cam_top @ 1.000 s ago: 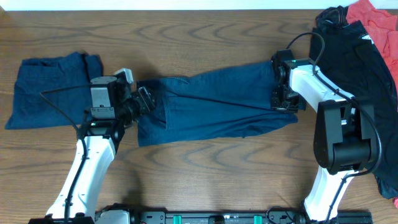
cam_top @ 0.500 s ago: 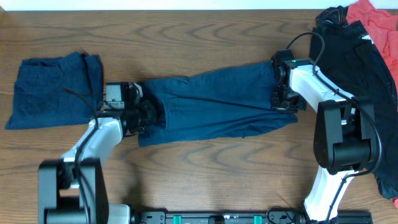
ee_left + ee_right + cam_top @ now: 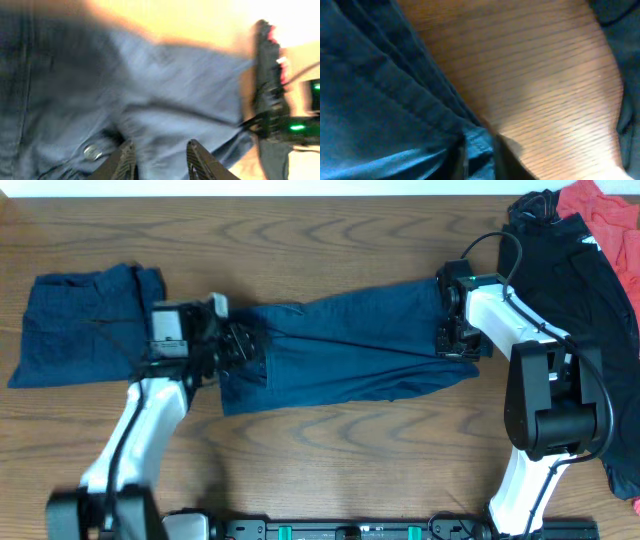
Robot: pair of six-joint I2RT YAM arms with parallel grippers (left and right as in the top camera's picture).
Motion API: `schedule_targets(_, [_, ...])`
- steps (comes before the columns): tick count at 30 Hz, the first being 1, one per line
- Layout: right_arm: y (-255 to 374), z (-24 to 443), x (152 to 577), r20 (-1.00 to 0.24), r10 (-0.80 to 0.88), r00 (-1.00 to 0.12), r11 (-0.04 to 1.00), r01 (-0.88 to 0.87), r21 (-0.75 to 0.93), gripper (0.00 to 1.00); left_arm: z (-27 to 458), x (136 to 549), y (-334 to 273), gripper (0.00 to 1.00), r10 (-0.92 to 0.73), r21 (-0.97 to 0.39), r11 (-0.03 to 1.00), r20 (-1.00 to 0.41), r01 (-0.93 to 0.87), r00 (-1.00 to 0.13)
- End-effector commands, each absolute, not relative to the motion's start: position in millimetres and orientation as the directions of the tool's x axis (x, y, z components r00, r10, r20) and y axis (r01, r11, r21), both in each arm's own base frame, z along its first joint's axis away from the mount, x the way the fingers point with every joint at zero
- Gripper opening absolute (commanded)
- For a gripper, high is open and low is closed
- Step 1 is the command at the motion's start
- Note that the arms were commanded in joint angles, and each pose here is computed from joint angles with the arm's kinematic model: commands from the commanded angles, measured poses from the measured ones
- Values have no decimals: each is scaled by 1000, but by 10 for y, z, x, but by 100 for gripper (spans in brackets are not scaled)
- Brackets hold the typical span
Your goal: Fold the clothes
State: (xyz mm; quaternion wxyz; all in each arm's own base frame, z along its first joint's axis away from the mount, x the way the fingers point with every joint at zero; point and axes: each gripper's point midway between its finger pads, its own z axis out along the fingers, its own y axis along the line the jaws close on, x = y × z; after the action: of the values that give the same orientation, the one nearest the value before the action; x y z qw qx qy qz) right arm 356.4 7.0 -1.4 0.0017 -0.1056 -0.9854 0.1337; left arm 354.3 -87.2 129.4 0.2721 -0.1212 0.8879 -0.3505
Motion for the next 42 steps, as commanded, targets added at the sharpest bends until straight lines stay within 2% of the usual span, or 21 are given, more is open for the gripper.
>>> schedule_targets(1, [20,-169,3485,8,231,-973,940,222,-259,39,1664,3552,-857,38,-402,-682,730,-487,50,-775])
schedule_targets(4, [115,-177,3615,-27,234,-972,952,235,-199,41,1761,3494,-910,40,-403,-689,722,-491,61,-772])
schedule_targets(9, [246,27,3851,-79,231,-970,964,239,-118,42,1636,3381,-1181,42,-339,-692,717,-451,83,-826])
schedule_targets(14, [304,536,4147,-213,222,-951,969,239,-58,45,1386,3256,-1539,43,-243,-691,715,-389,106,-889])
schedule_targets(19, [419,972,4251,-303,157,-940,987,160,17,47,953,3180,-1667,43,-191,-644,764,-304,53,-933])
schedule_targets(25, [407,1064,4173,-298,150,-943,988,154,13,47,476,3131,-1620,43,-186,-593,805,-193,-36,-963])
schedule_targets(28, [404,1048,4140,-285,150,-947,988,154,9,46,177,3170,-1337,43,-225,-442,889,-199,-118,-954])
schedule_targets(31, [401,1042,4118,-276,150,-949,988,154,6,46,-25,3161,-1077,43,-269,-312,929,-198,-200,-942])
schedule_targets(37, [395,1029,4073,-259,149,-954,988,154,1,46,92,3238,-1040,43,-289,-328,922,-228,-206,-930])
schedule_targets(40, [395,1030,4073,-259,149,-954,988,154,1,46,405,3330,-1080,53,-289,-372,913,-304,-166,-908])
schedule_targets(42, [395,1029,4072,-259,149,-954,988,154,1,46,649,3375,-1087,69,-291,-395,908,-366,-136,-884])
